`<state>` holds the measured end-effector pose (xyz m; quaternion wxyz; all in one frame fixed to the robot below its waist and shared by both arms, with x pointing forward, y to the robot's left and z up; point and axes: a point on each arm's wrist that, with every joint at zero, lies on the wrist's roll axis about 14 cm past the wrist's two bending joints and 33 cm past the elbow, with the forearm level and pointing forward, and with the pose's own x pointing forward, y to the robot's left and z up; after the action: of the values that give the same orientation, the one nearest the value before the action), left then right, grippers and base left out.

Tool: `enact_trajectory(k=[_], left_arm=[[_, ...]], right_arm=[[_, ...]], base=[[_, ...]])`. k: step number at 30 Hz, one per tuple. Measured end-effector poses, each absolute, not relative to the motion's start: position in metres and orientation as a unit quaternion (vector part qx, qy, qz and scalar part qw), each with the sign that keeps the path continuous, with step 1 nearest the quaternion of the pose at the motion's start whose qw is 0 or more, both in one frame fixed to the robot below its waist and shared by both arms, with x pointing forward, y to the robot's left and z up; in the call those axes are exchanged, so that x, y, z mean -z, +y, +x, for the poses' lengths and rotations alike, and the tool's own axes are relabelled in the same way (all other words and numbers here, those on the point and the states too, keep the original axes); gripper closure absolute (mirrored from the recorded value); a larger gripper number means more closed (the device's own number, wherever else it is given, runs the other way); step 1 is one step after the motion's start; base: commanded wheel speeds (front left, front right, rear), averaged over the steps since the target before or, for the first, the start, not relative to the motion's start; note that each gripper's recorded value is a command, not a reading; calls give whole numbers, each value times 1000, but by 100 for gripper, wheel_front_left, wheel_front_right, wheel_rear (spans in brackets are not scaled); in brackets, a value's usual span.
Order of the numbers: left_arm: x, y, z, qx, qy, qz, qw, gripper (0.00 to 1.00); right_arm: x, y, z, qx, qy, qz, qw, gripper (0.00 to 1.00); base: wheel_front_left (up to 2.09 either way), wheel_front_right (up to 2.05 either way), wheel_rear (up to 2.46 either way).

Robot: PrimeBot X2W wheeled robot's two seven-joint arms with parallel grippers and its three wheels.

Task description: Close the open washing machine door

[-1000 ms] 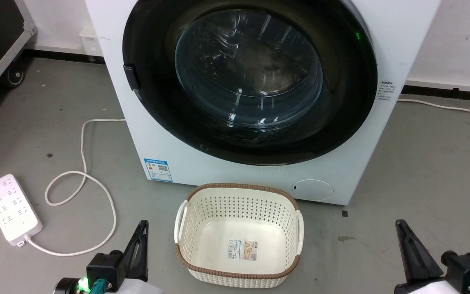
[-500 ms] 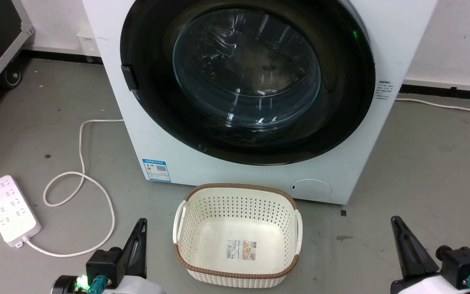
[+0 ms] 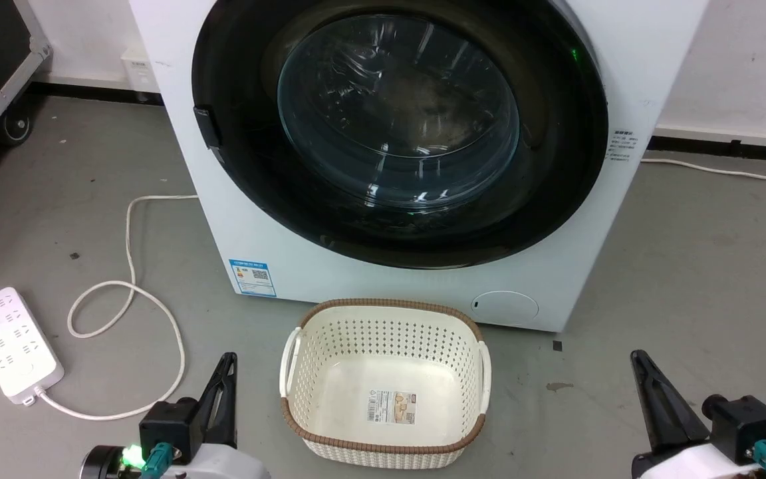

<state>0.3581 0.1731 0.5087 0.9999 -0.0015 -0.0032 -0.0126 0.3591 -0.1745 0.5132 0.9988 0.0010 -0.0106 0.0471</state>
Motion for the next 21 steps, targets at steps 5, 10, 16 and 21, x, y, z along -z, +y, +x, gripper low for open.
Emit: enact_trajectory(k=[5,10,16,21], left_arm=[[-509,173,359,12,-2,1,1000,100],[-512,174,361,12,-3,2,1000,100],[-514,175,363,10,-2,6,1000,100],[-515,175,363,9,0,9,1000,100]], right_arm=[[-516,-173,361,-49,-12,-3,999,100],[-516,-172,361,-51,-9,-3,999,100],[-516,-170,363,-54,-5,-7,999,100],[-516,-169,363,-55,-2,-9,998,100]], base=[[0,0,0],[0,0,0],[0,0,0],[0,0,0]])
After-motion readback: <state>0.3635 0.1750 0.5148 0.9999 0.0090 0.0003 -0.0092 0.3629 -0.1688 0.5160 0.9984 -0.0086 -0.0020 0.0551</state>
